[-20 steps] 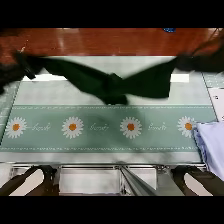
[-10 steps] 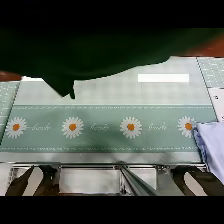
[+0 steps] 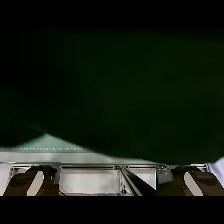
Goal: Fold the shirts.
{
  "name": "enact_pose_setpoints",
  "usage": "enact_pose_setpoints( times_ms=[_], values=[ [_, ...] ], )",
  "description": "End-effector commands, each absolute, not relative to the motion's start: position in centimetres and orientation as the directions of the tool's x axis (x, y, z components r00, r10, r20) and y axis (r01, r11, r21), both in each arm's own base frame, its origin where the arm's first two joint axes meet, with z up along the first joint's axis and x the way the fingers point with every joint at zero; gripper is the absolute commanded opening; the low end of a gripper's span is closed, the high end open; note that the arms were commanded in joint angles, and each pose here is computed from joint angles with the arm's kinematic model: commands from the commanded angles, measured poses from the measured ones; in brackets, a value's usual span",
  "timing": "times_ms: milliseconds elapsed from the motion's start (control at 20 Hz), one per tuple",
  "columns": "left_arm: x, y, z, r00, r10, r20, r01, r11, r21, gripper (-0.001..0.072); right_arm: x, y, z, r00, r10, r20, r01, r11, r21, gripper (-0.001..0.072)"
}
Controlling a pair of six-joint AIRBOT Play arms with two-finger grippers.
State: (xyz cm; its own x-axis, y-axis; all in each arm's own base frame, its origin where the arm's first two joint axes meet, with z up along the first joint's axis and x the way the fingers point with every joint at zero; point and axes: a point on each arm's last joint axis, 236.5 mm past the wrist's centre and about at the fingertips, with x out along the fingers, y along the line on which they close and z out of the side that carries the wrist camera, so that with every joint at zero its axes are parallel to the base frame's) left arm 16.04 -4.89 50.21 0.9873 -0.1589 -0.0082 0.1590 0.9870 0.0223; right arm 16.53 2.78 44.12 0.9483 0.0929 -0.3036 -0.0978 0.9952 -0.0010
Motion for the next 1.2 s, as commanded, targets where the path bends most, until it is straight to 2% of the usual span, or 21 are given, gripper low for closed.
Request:
enact_pose_setpoints(
  times_ms=[0,150,250,400,550,750,900,950,1000,1050,1100,1150],
  values=[
    [17.7,-2.5,43.9,0.968,-0.091,-0.233,0.092,0.996,-0.008,0.0021,17.0,2.1,40.2,0.899,0.07,-0.433,-0.065,0.998,0.027,0.0022],
    [23.0,-3.0,36.3,0.892,-0.132,-0.432,0.114,0.991,-0.067,0.0021,21.0,3.4,35.9,0.846,0.149,-0.512,-0.118,0.989,0.094,0.0022],
    [27.6,-3.3,31.4,0.842,-0.161,-0.514,0.117,0.986,-0.119,0.0021,25.0,3.9,32.8,0.823,0.188,-0.536,-0.14,0.982,0.131,0.0022],
    [34.4,-3.0,23.1,0.748,-0.172,-0.642,0.075,0.982,-0.176,0.0021,30.7,3.4,24.4,0.698,0.205,-0.686,-0.121,0.978,0.169,0.0022],
    [39.9,-4.3,14.6,0.601,-0.253,-0.758,0.042,0.957,-0.286,0.0021,36.7,2.9,15.8,0.561,0.221,-0.798,-0.083,0.974,0.211,0.0023],
    [45.0,-7.1,6.5,0.446,-0.395,-0.803,0.004,0.898,-0.439,0.0021,44.9,4.3,8.2,0.505,0.321,-0.801,-0.044,0.937,0.347,0.0023],
    [47.2,-8.1,2.9,0.384,-0.445,-0.809,0.044,0.884,-0.466,0.0021,49.9,6.3,5.3,0.507,0.433,-0.745,-0.047,0.877,0.478,0.0023],
    [47.6,-8.4,2.4,0.374,-0.461,-0.805,0.031,0.874,-0.485,0.0029,51.1,6.8,4.5,0.5,0.465,-0.73,-0.026,0.851,0.524,0.009],
    [47.8,-8.6,2.0,0.368,-0.467,-0.804,-0.007,0.863,-0.505,0.0168,52.0,6.9,3.8,0.499,0.481,-0.721,0.012,0.828,0.561,0.0357],
    [47.6,-8.6,1.7,0.356,-0.47,-0.808,-0.041,0.856,-0.516,0.047,52.4,6.6,3.2,0.494,0.484,-0.722,0.053,0.812,0.581,0.0419],
    [46.6,-8.4,1.6,0.315,-0.478,-0.82,-0.056,0.853,-0.519,0.0506,52.4,5.9,2.8,0.483,0.48,-0.733,0.086,0.807,0.585,0.0419],
    [45.5,-7.3,1.6,0.27,-0.47,-0.84,-0.036,0.867,-0.497,0.0506,52.0,4.9,2.6,0.474,0.47,-0.745,0.102,0.811,0.576,0.0418]
  ],
)
